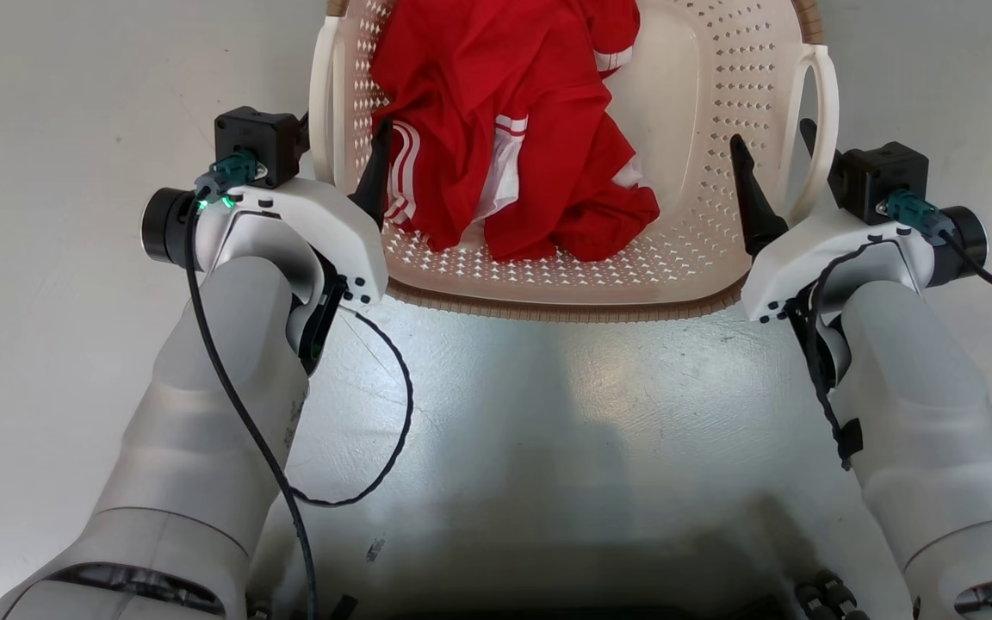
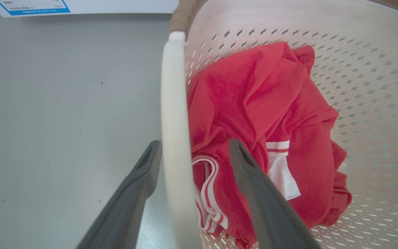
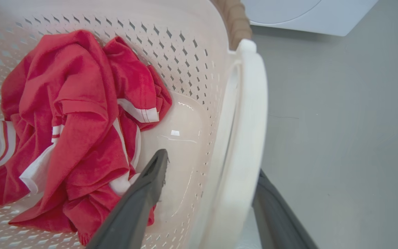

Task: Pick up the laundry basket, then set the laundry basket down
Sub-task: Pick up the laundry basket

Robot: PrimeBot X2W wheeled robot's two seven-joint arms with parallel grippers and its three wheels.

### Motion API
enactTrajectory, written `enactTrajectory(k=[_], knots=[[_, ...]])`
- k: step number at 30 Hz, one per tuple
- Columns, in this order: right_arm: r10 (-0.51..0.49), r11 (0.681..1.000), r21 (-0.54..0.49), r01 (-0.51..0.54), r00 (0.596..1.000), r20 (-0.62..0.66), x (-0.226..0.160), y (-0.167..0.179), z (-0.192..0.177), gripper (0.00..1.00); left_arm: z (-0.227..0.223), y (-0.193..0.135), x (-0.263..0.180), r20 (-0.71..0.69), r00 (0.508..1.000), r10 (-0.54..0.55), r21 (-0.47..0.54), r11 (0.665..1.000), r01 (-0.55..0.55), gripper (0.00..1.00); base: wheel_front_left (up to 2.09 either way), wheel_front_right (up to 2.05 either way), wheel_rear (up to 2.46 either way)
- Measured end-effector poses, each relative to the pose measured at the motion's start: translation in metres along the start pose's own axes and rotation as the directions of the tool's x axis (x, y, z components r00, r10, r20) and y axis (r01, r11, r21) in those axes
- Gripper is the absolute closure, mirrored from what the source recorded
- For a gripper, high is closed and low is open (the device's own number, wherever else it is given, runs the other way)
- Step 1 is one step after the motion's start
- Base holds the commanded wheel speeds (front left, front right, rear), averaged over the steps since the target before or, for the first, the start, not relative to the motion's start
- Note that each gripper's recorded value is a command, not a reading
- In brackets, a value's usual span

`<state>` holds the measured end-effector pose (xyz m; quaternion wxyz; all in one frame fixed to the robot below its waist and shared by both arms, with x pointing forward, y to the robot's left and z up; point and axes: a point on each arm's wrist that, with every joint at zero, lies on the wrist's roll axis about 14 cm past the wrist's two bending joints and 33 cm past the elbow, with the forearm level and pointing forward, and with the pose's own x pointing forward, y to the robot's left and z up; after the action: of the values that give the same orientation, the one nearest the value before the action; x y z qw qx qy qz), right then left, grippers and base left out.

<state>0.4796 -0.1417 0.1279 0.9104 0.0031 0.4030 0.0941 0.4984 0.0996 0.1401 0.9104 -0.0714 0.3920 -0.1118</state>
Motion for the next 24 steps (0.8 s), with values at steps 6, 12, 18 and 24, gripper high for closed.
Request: enactTrajectory(k=[6, 12, 18, 24], knots=[[0.004, 1.000, 0.003, -0.004, 1.000, -0.004, 0.001, 0.001, -0.002, 0.00, -0.005, 0.001, 0.000, -0.015, 1.000, 0.002, 0.000, 1.000, -0.002, 0.00, 0.00, 0.00, 0.00], [0.005, 1.000, 0.010, -0.005, 1.000, -0.001, 0.002, 0.001, -0.001, 1.00, -0.009, -0.002, 0.001, -0.029, 1.000, -0.012, 0.035, 0.999, 0.013, 1.00, 0.00, 0.00, 0.00], [0.001, 1.000, 0.028, -0.001, 1.000, 0.002, 0.004, 0.002, 0.000, 1.00, -0.005, 0.002, 0.002, -0.021, 1.000, 0.006, 0.043, 0.999, -0.005, 1.00, 0.00, 0.00, 0.00], [0.012, 1.000, 0.028, -0.012, 1.000, -0.007, 0.000, 0.007, 0.001, 1.00, 0.003, 0.001, -0.003, -0.008, 1.000, 0.009, 0.037, 0.999, -0.008, 1.00, 0.00, 0.00, 0.00]])
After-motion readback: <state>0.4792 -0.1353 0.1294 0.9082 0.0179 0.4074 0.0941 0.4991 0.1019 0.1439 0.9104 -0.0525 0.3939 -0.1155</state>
